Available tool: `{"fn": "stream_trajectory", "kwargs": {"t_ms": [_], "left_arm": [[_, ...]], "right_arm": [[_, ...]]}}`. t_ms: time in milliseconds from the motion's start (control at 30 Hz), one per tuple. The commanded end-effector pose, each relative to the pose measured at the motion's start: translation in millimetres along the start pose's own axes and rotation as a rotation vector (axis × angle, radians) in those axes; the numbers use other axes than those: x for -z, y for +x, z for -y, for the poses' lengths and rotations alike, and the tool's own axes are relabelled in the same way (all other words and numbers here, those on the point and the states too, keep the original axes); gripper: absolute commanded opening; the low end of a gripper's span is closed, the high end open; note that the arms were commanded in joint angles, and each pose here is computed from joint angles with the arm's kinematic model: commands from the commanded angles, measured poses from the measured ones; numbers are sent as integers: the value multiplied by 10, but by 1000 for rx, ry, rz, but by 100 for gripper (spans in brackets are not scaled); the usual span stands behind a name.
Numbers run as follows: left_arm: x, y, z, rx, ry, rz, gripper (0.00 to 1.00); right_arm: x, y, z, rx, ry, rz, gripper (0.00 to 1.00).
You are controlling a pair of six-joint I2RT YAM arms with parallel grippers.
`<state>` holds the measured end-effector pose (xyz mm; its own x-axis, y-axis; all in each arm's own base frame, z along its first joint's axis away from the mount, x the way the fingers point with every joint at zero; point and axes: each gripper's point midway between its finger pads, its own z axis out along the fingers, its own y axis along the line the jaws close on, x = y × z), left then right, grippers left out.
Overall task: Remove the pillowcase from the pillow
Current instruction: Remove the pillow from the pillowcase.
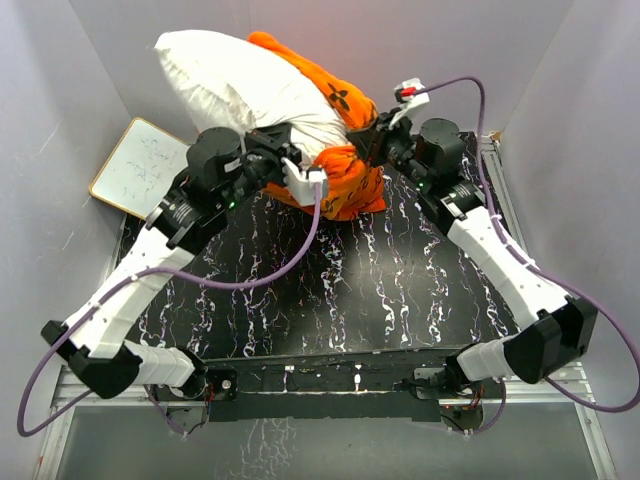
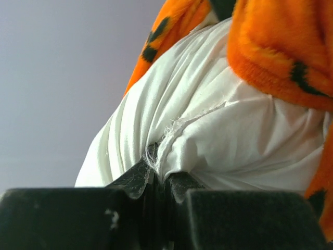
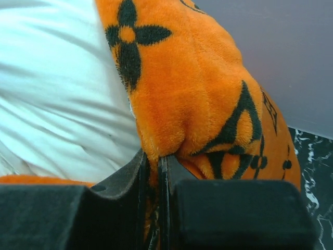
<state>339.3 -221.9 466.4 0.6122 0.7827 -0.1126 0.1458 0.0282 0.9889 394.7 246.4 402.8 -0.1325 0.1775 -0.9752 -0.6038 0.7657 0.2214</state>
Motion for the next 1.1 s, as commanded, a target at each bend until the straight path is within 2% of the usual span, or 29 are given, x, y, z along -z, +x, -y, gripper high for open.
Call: {"fn": "stream_trajectory", "kwargs": {"t_ms": [0,200,400,500,700,867,1067], "left_arm": [[1038,322,-1862,104,-625,-189,0],[807,343,-1788,168,-581,-181,0],[715,342,-1831,189,-589,-165,0],[656,319,-1904,187,-605,-150,0],[626,288,-2083,250,-642,-120,0],[529,230,-1988,283,-609,-74,0],[549,208,-2052,315,-627,-54,0]], "right_arm": [[382,409,632,-18,213,-125,11],[490,-134,410,71,133,-28,24],[568,-364,369,131,137,-12,26],[599,-491,196,141,61,25,33],[855,-960,-255,266,-105,212,53],[820,-1037,-790,343,-273,273,61],[298,-733,-914,340,-280,173,73]]}}
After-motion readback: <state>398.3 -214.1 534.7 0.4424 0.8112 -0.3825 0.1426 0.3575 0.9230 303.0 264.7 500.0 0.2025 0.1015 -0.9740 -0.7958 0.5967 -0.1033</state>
